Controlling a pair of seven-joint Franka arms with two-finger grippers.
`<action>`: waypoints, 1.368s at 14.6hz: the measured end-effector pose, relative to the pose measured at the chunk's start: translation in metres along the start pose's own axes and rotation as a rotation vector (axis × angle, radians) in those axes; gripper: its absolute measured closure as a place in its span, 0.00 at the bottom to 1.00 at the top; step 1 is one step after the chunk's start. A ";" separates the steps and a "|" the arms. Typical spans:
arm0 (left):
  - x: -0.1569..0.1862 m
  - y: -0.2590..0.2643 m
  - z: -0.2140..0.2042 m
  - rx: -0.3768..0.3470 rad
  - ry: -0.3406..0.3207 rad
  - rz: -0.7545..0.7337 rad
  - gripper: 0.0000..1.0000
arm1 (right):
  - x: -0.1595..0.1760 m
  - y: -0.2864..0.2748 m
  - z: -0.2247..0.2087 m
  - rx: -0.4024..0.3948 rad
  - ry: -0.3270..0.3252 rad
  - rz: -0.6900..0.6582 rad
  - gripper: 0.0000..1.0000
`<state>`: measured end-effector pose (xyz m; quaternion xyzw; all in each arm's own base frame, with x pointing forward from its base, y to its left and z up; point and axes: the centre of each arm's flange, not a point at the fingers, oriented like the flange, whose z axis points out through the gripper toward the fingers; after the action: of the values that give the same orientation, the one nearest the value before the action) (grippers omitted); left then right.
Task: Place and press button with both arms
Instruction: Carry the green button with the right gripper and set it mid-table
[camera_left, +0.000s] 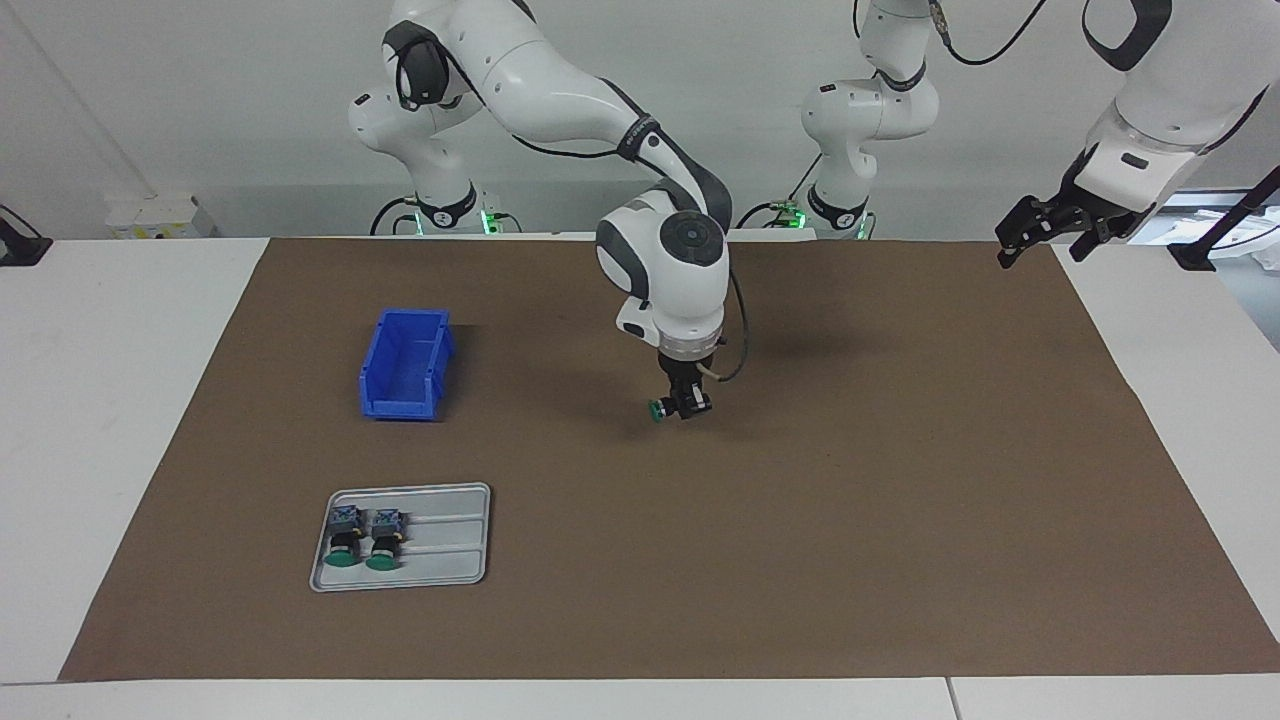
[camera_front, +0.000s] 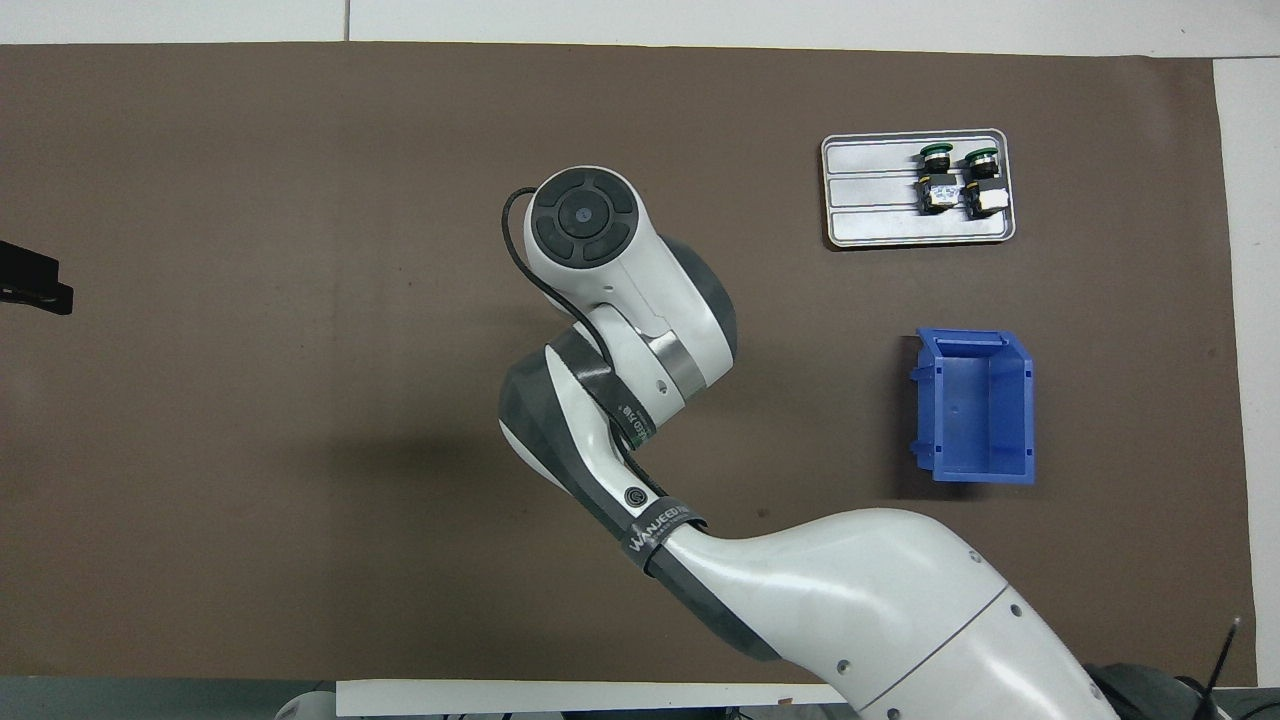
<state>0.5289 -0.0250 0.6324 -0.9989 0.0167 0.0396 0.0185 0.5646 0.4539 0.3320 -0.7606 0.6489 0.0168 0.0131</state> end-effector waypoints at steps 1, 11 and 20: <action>0.000 0.000 0.000 0.000 0.000 -0.001 0.00 | -0.005 0.001 0.018 -0.004 0.002 0.029 0.60; 0.000 -0.003 0.003 0.000 -0.008 -0.005 0.00 | -0.003 -0.008 0.015 0.029 -0.006 -0.003 0.10; -0.001 -0.006 0.006 -0.001 -0.013 -0.033 0.00 | 0.200 -0.022 -0.184 0.007 0.010 -0.474 0.00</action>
<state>0.5280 -0.0190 0.6270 -0.9988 -0.0001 0.0458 0.0189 0.6189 0.2521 0.5075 -0.8917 0.4522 0.0074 0.0161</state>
